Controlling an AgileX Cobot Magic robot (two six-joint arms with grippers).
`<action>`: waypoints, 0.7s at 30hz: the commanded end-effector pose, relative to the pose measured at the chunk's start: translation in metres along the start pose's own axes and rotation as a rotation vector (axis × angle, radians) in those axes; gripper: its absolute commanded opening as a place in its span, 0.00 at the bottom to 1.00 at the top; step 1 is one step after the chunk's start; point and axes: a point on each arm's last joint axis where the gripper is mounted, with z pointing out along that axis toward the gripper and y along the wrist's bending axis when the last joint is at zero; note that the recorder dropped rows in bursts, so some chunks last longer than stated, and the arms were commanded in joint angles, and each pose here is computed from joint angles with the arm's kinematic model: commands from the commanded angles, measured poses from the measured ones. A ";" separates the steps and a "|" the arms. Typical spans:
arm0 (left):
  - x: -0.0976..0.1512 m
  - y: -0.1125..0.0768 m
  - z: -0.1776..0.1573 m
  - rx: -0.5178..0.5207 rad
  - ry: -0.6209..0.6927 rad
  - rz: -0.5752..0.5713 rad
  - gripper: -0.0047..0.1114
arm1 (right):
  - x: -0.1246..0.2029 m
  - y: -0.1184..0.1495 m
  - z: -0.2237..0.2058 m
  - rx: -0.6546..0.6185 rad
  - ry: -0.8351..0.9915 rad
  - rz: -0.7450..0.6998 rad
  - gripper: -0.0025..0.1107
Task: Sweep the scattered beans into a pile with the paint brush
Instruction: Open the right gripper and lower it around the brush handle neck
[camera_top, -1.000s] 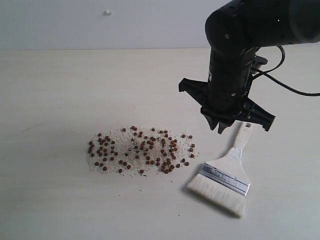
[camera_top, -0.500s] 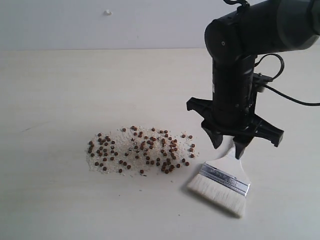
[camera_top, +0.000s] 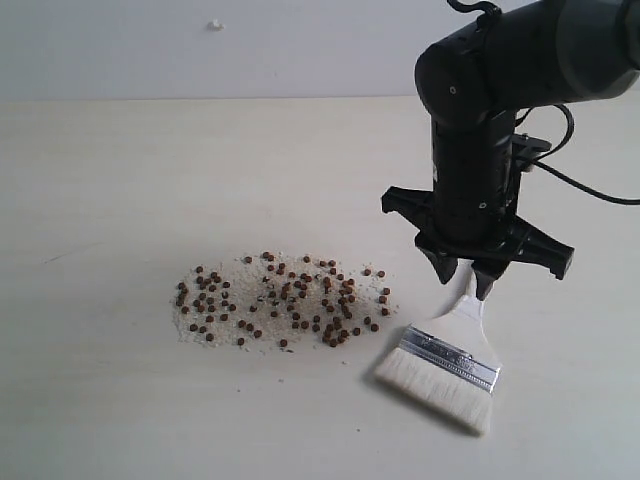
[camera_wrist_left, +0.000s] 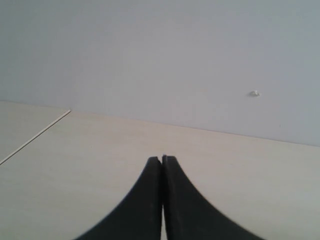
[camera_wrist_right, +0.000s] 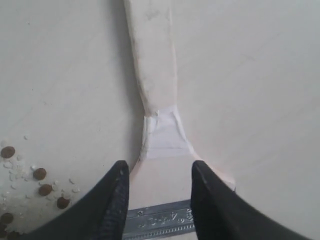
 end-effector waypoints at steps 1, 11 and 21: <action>0.000 0.000 -0.001 0.005 -0.007 -0.009 0.04 | -0.002 -0.001 0.001 0.004 -0.011 -0.029 0.36; 0.000 0.000 -0.001 0.005 -0.007 -0.009 0.04 | 0.000 -0.002 0.014 -0.047 -0.024 -0.047 0.42; 0.000 0.000 -0.001 0.005 -0.007 -0.009 0.04 | 0.000 -0.002 0.016 -0.054 -0.017 -0.067 0.44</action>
